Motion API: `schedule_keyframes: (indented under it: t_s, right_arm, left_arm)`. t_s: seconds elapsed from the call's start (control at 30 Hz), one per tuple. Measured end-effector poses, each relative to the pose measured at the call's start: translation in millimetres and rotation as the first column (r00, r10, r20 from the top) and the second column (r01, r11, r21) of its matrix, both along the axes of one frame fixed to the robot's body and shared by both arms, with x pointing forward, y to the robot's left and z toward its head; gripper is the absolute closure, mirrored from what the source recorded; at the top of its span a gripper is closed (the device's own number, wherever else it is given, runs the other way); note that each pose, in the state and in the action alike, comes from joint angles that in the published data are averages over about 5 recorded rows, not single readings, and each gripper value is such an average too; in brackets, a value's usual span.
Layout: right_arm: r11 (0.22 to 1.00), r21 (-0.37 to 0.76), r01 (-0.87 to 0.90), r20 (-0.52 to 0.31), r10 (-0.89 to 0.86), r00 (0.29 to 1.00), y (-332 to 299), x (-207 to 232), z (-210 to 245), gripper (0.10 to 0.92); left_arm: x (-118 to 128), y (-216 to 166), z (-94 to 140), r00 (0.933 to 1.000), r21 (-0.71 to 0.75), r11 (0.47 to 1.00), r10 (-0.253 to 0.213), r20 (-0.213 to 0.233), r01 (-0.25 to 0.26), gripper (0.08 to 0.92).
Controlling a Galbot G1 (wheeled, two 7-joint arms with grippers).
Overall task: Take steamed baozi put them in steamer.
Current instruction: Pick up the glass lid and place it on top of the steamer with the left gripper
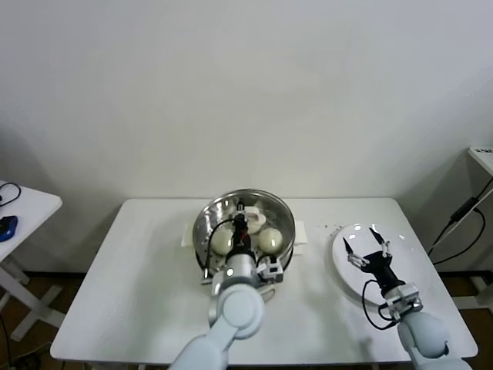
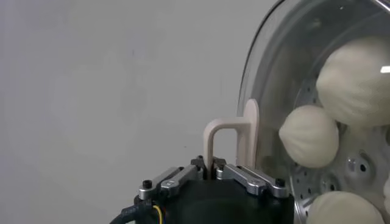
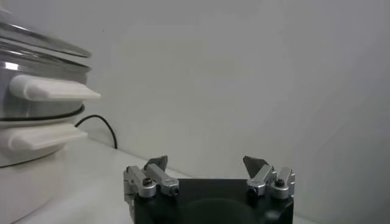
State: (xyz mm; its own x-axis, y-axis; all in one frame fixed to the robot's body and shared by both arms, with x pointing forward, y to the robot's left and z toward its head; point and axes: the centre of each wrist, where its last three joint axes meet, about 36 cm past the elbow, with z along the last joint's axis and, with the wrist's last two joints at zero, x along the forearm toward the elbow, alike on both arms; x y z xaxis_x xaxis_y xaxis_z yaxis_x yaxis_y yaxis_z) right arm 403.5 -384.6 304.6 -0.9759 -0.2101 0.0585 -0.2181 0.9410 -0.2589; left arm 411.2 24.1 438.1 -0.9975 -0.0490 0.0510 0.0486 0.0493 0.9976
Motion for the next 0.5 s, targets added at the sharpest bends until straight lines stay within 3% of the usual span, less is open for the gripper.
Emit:
schedule_keyframes:
  t_s: [0.5]
  right_arm:
    - [1.000,0.003,0.001,0.001,-0.001,1.000,1.7,0.6,-0.9,0.200]
  left_arm:
    - [3.8,-0.7,-6.3,0.9999,0.016,1.000,0.004,-0.017,-0.004,0.847]
